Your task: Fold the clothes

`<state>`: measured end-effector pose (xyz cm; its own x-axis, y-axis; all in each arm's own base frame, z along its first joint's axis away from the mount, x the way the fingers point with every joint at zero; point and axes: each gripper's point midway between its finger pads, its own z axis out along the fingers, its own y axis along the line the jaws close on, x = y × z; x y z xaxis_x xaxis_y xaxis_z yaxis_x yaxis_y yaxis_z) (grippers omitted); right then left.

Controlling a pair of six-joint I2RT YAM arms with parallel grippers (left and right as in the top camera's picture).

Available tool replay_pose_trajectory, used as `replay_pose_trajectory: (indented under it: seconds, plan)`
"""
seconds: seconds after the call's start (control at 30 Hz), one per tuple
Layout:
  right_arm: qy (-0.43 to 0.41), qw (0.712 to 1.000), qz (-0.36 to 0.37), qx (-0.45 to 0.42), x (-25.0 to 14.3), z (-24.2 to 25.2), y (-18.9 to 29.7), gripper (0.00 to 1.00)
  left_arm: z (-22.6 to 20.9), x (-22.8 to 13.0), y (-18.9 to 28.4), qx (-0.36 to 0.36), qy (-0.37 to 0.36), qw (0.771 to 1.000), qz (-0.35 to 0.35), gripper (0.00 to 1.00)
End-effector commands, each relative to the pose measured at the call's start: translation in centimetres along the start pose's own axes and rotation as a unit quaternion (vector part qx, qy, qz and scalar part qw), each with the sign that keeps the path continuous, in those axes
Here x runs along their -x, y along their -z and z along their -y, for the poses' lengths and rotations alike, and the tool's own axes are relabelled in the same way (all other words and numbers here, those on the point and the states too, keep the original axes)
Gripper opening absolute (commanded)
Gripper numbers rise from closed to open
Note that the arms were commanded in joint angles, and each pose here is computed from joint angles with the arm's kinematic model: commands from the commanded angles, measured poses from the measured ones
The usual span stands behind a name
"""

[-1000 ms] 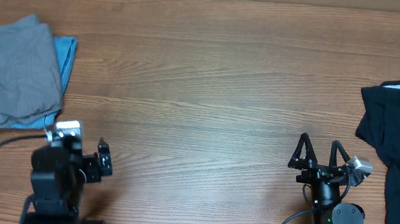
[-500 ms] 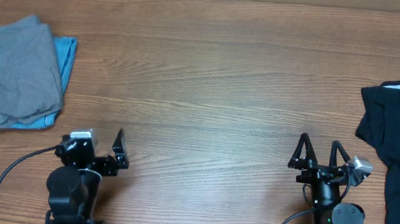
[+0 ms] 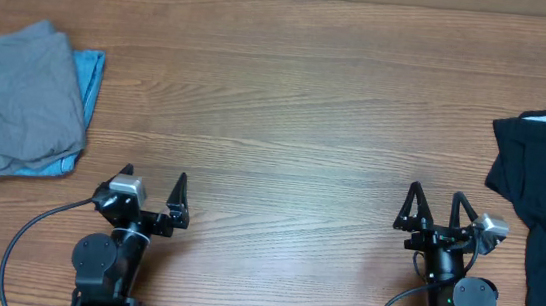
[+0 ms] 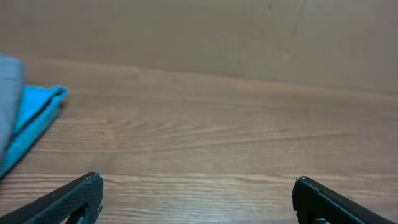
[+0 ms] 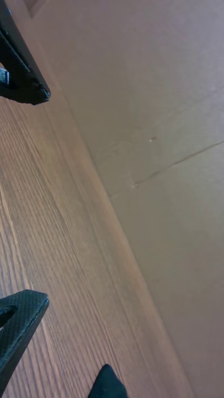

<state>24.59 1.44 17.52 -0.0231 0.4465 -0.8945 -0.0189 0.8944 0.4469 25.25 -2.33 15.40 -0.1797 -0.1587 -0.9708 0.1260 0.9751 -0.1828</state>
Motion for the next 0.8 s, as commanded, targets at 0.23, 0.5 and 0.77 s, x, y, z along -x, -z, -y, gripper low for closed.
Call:
replay_pose_trajectory:
  seconds: [0.23,0.5,0.77]
  plan:
    - [0.002,1.0,0.004,-0.006,-0.1,0.4,0.0,1.0,0.4,0.0,0.7,-0.008,-0.001,0.999,0.038,1.0]
    - [0.002,1.0,0.004,-0.006,-0.1,0.4,0.0,1.0,0.1,0.3,0.8,0.005,0.007,0.999,0.047,1.0]
    - [0.002,1.0,0.004,-0.006,-0.1,0.4,0.0,1.0,-0.8,0.2,0.8,0.037,0.018,0.998,0.049,1.0]
